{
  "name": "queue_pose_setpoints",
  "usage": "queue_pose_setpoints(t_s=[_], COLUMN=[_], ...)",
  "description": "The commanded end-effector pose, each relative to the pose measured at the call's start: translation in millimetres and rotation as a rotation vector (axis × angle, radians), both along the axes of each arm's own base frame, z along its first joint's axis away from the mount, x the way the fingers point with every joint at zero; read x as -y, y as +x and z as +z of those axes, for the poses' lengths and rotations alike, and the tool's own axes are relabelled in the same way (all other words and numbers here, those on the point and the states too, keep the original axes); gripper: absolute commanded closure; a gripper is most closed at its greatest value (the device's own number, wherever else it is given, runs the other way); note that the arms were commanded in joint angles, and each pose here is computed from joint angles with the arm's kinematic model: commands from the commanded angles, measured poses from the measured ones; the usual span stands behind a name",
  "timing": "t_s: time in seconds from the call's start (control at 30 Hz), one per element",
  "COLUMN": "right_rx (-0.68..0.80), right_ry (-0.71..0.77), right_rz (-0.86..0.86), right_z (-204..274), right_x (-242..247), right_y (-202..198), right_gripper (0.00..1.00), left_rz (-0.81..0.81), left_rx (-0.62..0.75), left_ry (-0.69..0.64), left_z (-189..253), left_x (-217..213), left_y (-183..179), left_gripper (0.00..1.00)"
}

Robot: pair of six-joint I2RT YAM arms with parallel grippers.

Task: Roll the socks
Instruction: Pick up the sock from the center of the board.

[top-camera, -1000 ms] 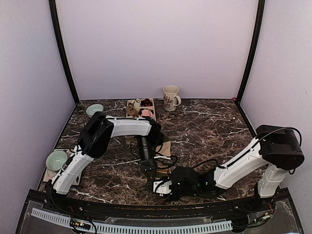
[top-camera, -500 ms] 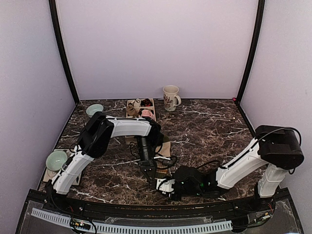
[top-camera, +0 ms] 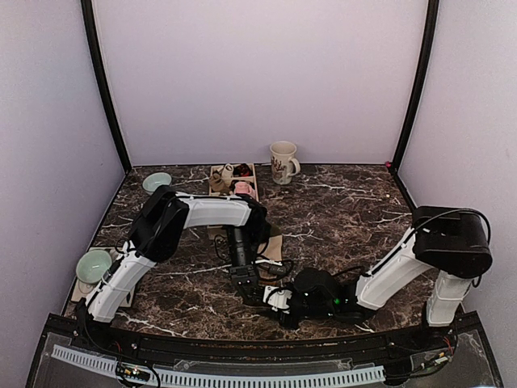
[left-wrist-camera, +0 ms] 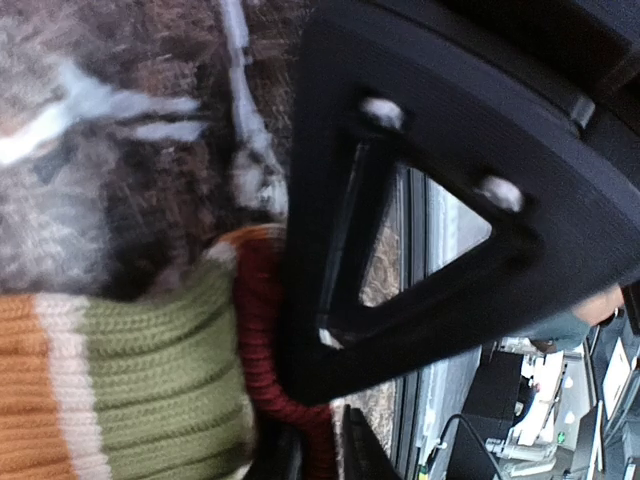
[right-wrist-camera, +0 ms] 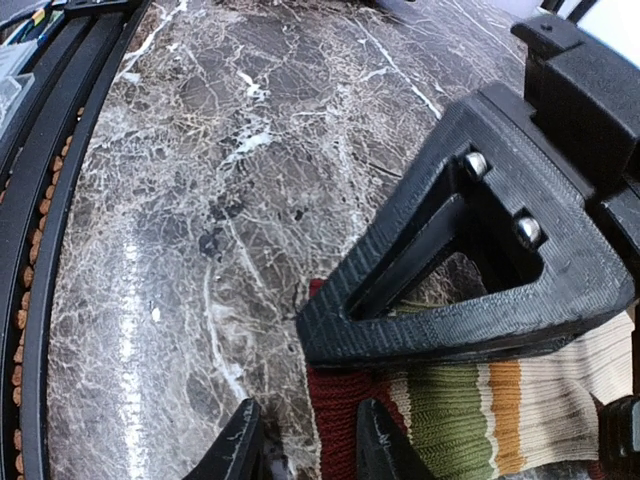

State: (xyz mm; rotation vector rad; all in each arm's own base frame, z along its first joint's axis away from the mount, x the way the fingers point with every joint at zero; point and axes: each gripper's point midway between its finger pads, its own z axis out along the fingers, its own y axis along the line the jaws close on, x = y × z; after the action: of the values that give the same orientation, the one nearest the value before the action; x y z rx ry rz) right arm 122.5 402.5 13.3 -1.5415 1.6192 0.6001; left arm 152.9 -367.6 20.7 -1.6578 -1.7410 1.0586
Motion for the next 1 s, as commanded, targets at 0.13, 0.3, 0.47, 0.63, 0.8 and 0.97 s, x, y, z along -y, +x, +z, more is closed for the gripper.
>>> queue_pose_setpoints(t_s=[0.13,0.3,0.47,0.63,0.8,0.97], right_rx=[-0.171,-0.182,-0.256,-0.343,-0.518,-0.616], right_ry=[-0.275,-0.267,-0.281,-0.284,-0.298,-0.314], right_rz=[-0.037,-0.08,-0.124,-0.155,-0.192,-0.243], right_z=[-74,-69,-78,-85,-96,-97], right_x=[51,46,56,53,52,63], right_y=[-19,-13,-19,-25,-41,-38], right_gripper=[0.75,0.82,0.91,0.99,1.0,1.0], left_rz=[-0.075,-0.065,-0.004,0.027,0.02,0.001], left_rx=[0.241,0.308,0.431,0.538,0.602,0.628], left_ry=[0.111,0.129,0.112,0.107,0.035,-0.123], left_z=[-50,-49,-20,3,23,50], left_x=[-23,-24,-47,-81,-88,-75], left_y=[31,44,71,78,70,51], left_gripper=[0.7,0.7,0.7,0.69,0.69,0.7])
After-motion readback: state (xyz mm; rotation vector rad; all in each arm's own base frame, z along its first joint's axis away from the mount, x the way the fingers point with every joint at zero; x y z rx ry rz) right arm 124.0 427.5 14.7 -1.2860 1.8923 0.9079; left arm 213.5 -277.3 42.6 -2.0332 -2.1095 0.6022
